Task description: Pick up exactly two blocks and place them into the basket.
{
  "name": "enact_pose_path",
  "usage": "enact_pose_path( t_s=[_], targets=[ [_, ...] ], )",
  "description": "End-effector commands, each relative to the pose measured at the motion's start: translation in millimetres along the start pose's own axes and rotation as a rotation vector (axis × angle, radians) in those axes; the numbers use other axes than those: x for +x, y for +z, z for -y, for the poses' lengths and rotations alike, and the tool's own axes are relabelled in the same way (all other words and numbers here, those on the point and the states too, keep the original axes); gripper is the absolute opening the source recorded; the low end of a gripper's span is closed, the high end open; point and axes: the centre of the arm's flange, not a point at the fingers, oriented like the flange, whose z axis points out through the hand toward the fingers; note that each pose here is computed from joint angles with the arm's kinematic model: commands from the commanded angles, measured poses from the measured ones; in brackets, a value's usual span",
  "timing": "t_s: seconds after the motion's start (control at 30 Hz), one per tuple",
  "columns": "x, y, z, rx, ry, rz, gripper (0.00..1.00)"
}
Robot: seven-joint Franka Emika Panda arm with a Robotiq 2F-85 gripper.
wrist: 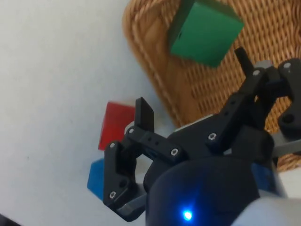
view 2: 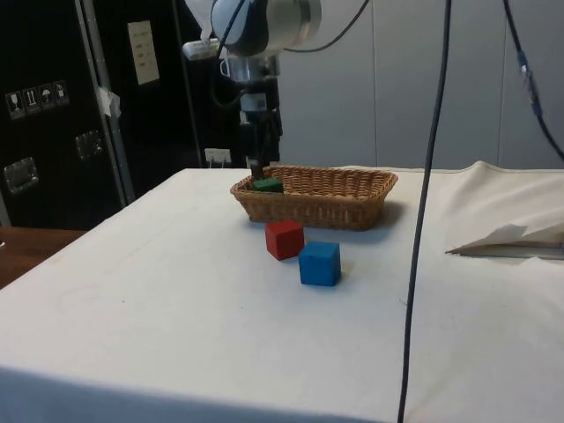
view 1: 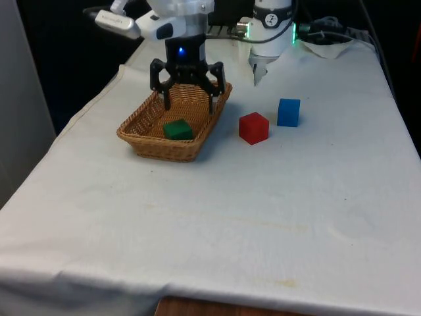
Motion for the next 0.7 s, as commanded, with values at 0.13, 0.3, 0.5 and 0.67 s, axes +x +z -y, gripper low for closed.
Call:
enact_pose_path(
  t_s=[0.13,0.3,0.5,0.67],
  targets=[
    [-11.4,-21.2,9.2,-0.001,0.006,0.0,1.0],
    [-20.4,-37.5,16.4,0.007,0.008,-0.003,1.0],
    [-33.3,-55.8,26.0,0.02,0.006,-0.006,1.0],
    [-43.1,-67.0,34.2,0.04,-0.001,-0.011,1.0]
  ],
)
